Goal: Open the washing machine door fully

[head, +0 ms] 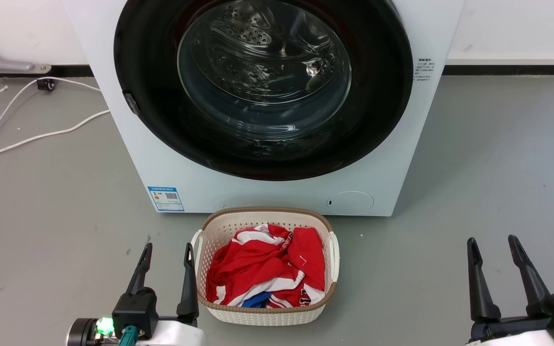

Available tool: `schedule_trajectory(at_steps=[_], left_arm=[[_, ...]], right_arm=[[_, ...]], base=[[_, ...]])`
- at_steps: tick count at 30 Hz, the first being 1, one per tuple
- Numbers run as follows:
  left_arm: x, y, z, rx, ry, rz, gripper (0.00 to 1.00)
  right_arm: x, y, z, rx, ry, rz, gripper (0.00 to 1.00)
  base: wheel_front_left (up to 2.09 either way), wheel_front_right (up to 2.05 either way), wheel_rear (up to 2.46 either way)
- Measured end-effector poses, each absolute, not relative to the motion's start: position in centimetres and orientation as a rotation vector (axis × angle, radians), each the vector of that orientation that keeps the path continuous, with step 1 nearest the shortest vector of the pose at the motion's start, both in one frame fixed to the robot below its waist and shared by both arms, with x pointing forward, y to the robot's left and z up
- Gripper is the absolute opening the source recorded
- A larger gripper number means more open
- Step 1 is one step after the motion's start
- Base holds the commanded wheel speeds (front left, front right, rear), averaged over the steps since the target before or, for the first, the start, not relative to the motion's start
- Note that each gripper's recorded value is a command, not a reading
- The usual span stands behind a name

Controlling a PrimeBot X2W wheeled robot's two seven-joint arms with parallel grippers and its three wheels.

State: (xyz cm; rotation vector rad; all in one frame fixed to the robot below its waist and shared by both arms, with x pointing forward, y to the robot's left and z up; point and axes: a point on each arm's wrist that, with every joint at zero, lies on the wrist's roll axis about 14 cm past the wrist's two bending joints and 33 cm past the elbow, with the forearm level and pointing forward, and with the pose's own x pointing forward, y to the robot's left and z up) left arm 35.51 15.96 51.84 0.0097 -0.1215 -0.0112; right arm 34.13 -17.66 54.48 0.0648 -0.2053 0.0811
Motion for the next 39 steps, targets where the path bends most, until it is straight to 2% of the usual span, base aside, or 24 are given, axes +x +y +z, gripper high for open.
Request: schedule_trajectory(at_steps=[10, 11, 12, 13, 19, 29, 39], left_arm=[[35.4, 16.0, 51.9, 0.012, -0.122, -0.006, 1.0], [35.4, 16.0, 51.9, 0.012, -0.122, -0.007, 1.0], [35.4, 16.0, 51.9, 0.012, -0.123, -0.006, 1.0], [35.4, 16.0, 51.9, 0.012, -0.123, -0.006, 1.0], [35.4, 15.9, 52.0, 0.011, -0.126, -0.008, 1.0], [35.2, 16.0, 51.8, 0.001, -0.121, -0.006, 1.0], [35.2, 16.1, 51.8, 0.0, -0.12, -0.003, 1.0]], right_arm=[[34.1, -17.6, 54.3, 0.072, -0.202, 0.083, 1.0], [34.1, -17.6, 54.3, 0.072, -0.201, 0.083, 0.44], [34.0, -17.5, 54.3, 0.073, -0.199, 0.084, 0.03], [34.0, -17.5, 54.2, 0.074, -0.197, 0.086, 0.0], [33.9, -17.6, 54.2, 0.175, -0.201, 0.075, 0.0], [33.9, -18.0, 52.0, 0.965, -0.157, -0.023, 0.0], [34.0, -16.6, 51.9, 1.427, -0.13, -0.034, 0.0]], base=[[0.0, 0.0, 0.0], [0.0, 0.0, 0.0], [0.0, 0.0, 0.0], [0.0, 0.0, 0.0], [0.0, 0.0, 0.0], [0.0, 0.0, 0.0], [0.0, 0.0, 0.0]])
